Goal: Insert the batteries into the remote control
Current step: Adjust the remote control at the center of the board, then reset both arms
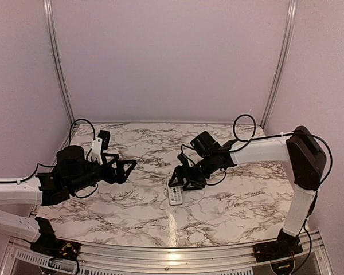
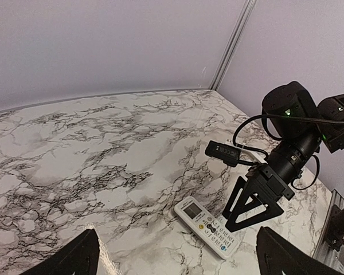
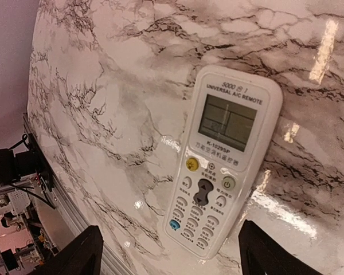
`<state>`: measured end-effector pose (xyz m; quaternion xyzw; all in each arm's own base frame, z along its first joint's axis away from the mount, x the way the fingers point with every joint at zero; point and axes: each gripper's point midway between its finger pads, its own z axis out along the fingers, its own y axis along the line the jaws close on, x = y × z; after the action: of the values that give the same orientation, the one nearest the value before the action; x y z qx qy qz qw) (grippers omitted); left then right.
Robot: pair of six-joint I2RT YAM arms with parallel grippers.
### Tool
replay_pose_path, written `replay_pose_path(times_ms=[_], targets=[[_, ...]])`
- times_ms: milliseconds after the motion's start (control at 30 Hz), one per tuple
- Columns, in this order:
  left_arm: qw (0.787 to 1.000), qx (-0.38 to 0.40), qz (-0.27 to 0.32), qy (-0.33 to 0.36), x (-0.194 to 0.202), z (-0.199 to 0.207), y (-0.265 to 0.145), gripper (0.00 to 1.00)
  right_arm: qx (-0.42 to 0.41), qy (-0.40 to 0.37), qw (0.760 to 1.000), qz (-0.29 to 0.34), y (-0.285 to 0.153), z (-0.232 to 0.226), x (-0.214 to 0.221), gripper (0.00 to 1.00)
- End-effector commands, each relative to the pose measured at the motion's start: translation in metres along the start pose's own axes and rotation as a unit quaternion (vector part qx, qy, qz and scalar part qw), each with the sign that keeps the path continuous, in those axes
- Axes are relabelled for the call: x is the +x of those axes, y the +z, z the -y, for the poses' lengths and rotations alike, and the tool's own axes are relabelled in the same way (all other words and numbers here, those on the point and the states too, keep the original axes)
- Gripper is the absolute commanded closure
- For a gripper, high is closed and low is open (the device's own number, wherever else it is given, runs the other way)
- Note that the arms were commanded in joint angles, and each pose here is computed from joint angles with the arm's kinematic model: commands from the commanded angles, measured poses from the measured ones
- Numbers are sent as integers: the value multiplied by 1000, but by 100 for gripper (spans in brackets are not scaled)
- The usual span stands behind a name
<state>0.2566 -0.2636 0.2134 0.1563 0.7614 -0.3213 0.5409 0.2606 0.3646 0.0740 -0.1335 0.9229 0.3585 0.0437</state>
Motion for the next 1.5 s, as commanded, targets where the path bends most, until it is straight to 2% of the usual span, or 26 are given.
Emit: replay_pose_path(times_ms=[0, 400, 733, 867, 1133, 1267, 1467], targets=[[1000, -2, 1, -4, -6, 0, 0, 1, -17, 4, 1000, -16, 19, -1, 8, 20], [1000, 1, -1, -6, -1, 0, 2, 1, -34, 10, 999, -28, 25, -11, 13, 19], [1000, -20, -18, -4, -1, -4, 8, 1, -21, -5, 1000, -13, 7, -7, 11, 19], [998, -43, -46, 1, -2, -8, 16, 1, -19, -26, 999, 38, -25, 1, -2, 17], [989, -99, -110, 19, -15, -21, 37, 1, -18, -77, 977, 198, -132, 15, -46, 14], [985, -107, -136, -10, -19, -42, 50, 1, -6, -101, 957, 271, -180, 27, -60, 13], [974, -142, -166, -60, 5, -87, 62, 1, -59, -98, 933, 340, -205, 42, -59, 13]])
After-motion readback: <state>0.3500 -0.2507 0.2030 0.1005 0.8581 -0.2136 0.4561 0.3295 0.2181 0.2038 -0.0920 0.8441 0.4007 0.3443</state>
